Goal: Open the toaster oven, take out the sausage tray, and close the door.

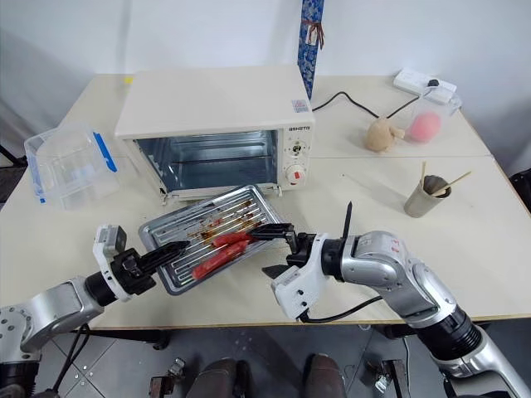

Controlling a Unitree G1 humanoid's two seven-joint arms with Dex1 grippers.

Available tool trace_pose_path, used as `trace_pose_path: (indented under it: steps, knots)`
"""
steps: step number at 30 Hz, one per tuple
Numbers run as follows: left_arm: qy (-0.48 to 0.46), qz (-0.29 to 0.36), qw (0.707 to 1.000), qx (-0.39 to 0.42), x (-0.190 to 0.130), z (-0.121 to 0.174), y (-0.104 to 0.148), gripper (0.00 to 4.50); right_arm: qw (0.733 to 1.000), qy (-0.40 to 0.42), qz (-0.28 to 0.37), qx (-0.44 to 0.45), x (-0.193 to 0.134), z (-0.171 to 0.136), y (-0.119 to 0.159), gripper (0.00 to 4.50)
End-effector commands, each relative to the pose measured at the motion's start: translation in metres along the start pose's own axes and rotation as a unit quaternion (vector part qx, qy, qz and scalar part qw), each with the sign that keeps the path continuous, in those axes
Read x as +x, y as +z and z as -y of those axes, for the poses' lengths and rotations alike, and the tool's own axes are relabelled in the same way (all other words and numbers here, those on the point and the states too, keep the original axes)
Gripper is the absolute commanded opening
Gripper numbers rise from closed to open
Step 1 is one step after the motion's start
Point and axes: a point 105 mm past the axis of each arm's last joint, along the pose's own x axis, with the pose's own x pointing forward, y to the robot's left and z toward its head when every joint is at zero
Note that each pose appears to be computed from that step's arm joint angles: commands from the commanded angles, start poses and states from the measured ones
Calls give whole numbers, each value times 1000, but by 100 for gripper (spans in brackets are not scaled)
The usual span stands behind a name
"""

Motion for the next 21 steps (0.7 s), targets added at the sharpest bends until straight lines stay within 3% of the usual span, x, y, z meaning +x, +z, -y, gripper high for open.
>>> trace_pose_path:
  steps: [1,8,21]
  knots:
    - [-25,18,999,9,-1,11,5,0,996,-16,16,82,-14,8,-1,443]
    - [-36,50,998,-2,-7,11,1,0,960,-31,28,278,-41,6,-32,443]
    - [-4,151,988,-3,-45,5,2,0,918,-74,-24,390,-51,-17,-85,443]
